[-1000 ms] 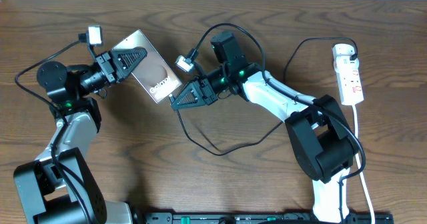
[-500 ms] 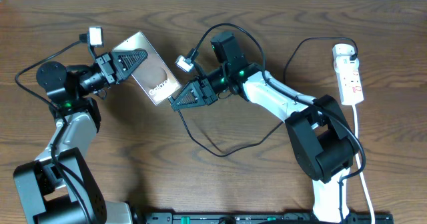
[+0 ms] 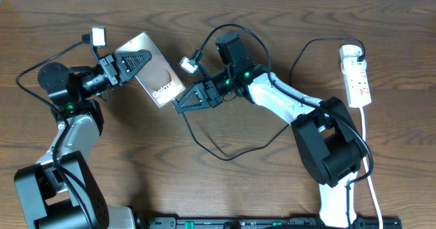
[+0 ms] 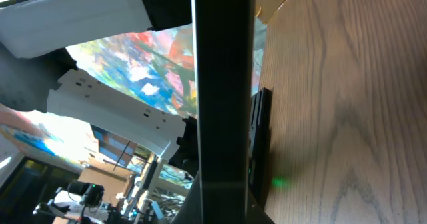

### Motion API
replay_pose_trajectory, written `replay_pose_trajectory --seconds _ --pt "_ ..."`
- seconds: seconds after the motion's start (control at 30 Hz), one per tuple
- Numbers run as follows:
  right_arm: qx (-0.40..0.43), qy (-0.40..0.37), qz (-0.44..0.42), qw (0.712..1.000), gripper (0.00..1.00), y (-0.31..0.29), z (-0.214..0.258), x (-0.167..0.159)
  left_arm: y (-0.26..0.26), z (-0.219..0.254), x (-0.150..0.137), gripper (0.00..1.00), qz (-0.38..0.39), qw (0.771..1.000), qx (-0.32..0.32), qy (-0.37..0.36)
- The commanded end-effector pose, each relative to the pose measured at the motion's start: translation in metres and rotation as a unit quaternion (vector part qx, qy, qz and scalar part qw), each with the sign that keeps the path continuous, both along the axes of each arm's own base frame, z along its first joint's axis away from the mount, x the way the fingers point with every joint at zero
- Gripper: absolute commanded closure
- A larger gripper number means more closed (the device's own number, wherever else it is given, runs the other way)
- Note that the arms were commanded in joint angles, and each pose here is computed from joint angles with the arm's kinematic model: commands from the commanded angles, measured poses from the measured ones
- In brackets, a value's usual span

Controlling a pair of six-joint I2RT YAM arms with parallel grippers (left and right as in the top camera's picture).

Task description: Plug charger to phone and switch on socket

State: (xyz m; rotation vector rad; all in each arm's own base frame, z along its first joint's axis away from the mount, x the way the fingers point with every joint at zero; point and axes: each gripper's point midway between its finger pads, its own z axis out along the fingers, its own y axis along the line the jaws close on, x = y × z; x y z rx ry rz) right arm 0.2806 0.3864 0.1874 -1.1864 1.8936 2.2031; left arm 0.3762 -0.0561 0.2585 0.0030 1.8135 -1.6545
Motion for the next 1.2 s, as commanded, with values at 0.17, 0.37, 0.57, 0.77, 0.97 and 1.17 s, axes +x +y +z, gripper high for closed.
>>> replay_pose_trajectory --seconds 0.17,0.37,0.57,0.77,0.97,1.17 --pt "0.003 -0.035 -0.029 0.999 0.99 -0.002 0.011 0.013 -0.021 0.002 -0.021 0.93 -0.077 0.997 0.013 -0.004" --pt "0.01 -0.031 -0.02 0.999 0.39 -0.004 0.014 0.011 -0.02 0.002 -0.021 0.93 -0.076 0.997 0.02 -0.021" --pt "0.011 -0.031 -0.019 0.999 0.01 -0.004 0.014 0.01 -0.018 0.002 -0.02 0.93 -0.071 0.997 0.023 -0.028" --pt "0.011 -0.03 -0.019 0.999 0.01 -0.004 0.014 0.01 0.003 0.002 -0.014 0.93 -0.036 0.998 0.03 -0.041" --pt "0.009 -0.031 -0.023 0.999 0.01 -0.005 0.013 0.013 0.047 -0.013 0.001 0.93 0.045 0.999 0.011 0.008" --pt "-0.095 -0.021 -0.116 0.988 0.01 -0.003 -0.025 0.038 0.061 -0.053 -0.003 0.93 0.07 0.995 0.004 0.069"
